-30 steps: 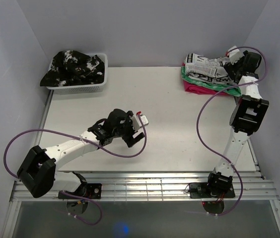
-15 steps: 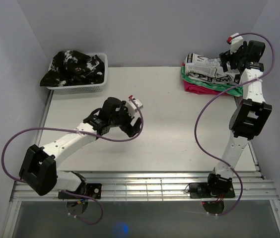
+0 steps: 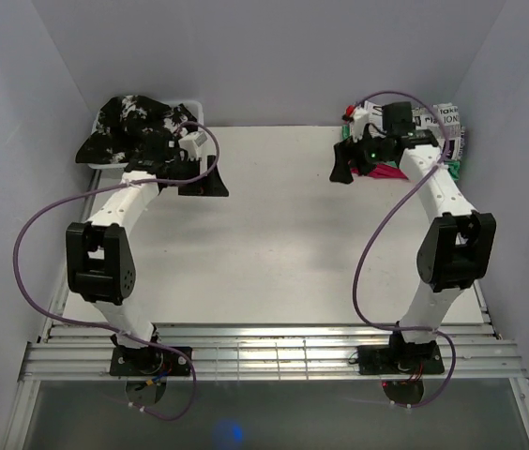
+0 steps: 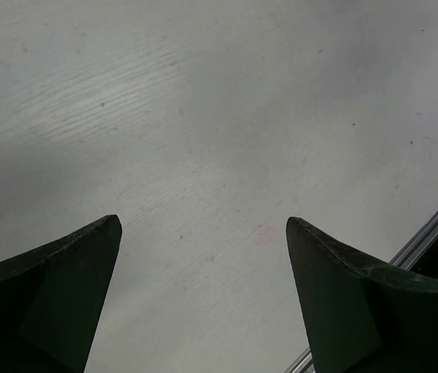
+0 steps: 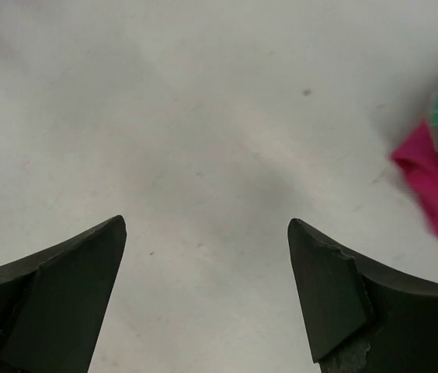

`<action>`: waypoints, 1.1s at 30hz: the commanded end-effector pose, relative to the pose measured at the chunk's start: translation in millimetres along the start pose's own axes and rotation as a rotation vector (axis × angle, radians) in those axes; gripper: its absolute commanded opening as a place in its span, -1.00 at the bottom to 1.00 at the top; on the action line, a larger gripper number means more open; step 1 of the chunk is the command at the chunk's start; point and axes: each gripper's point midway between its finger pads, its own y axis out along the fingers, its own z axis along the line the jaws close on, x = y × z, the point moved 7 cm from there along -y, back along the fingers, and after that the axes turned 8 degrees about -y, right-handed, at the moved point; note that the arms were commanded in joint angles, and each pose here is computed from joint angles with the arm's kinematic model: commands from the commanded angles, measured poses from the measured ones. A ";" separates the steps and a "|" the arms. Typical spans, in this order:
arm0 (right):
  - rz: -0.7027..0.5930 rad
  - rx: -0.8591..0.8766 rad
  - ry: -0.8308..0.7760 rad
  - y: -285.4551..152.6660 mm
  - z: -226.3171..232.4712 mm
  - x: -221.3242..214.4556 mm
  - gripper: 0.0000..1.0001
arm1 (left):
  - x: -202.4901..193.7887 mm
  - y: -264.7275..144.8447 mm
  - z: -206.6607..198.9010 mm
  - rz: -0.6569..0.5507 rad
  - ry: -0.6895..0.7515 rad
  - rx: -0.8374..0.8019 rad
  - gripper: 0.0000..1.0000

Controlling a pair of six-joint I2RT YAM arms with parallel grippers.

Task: Fold and stack the trousers
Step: Neatly place the folded trousers to the corner

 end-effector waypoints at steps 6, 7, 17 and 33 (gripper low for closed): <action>0.234 0.155 0.025 -0.3 110.9 -87.0 0.80 | -25.8 -52.5 37.6 0.016 0.006 0.034 0.96; 0.246 0.162 0.013 1.6 119.7 -92.1 0.80 | -42.9 -51.8 44.1 0.047 -0.005 0.055 0.96; 0.199 -0.051 0.006 -0.3 113.3 -99.4 0.97 | -80.6 -75.2 36.2 0.023 0.056 0.087 0.96; -0.032 -0.934 -0.033 -57.5 -240.3 -4.8 -0.84 | -30.5 -86.3 12.6 -0.044 0.050 0.012 0.96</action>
